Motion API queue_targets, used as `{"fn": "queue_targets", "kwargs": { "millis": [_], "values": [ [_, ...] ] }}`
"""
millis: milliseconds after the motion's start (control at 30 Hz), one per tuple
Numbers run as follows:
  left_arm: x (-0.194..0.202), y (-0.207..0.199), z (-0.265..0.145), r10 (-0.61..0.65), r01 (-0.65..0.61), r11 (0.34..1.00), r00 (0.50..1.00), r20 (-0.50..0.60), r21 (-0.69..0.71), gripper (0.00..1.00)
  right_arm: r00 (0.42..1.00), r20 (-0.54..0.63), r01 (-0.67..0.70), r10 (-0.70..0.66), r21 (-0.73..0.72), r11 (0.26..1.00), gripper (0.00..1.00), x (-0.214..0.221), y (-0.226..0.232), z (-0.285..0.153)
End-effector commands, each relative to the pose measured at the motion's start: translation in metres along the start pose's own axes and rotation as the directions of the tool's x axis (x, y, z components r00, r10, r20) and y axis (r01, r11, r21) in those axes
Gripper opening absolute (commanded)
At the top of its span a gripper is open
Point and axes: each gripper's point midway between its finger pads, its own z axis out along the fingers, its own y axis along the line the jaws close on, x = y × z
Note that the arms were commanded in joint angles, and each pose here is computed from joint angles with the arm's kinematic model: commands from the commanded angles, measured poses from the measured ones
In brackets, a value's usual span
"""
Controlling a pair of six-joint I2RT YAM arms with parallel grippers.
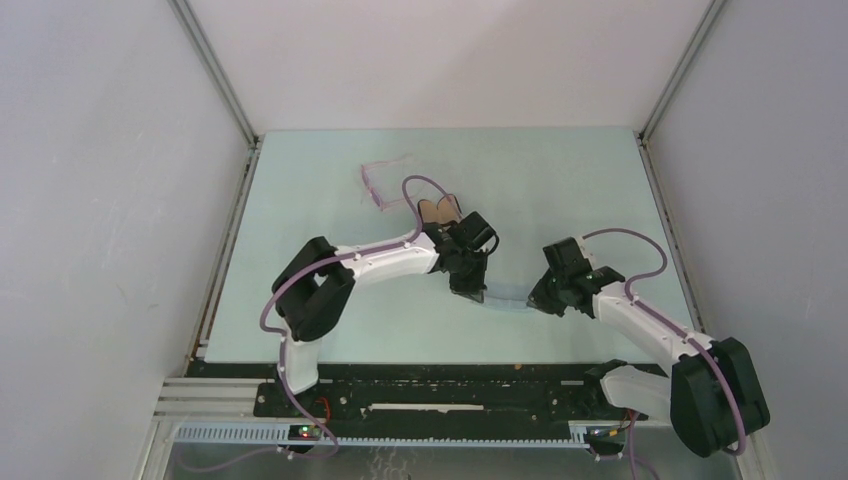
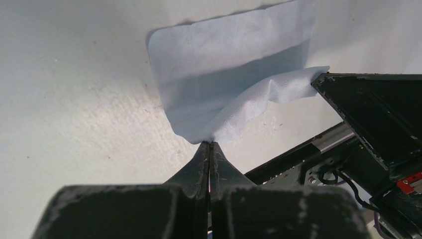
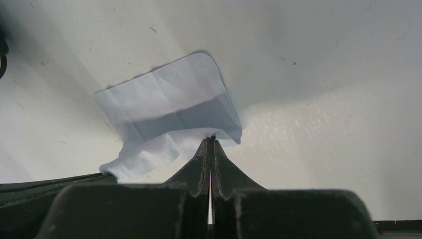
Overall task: Organize the sunglasses
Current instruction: Fold the glasses cleaning cloth at the center of the board.
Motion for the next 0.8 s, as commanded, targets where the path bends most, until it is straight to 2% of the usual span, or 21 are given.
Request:
{"fn": "queue_targets", "kwargs": {
  "millis": [0, 767],
  "values": [
    [-0.02, -0.009, -0.007, 0.02, -0.021, 0.999, 1.0, 0.024, 0.029, 0.0, 0.999, 0.039, 0.02, -0.018, -0.04, 0.999, 0.0, -0.018, 0.018, -0.004],
    [-0.034, 0.003, 0.014, 0.029, -0.029, 0.999, 1.0, 0.005, -0.024, 0.0, 1.0, 0.013, 0.026, -0.026, -0.025, 0.999, 0.0, -0.029, 0.02, 0.012]
  ]
}}
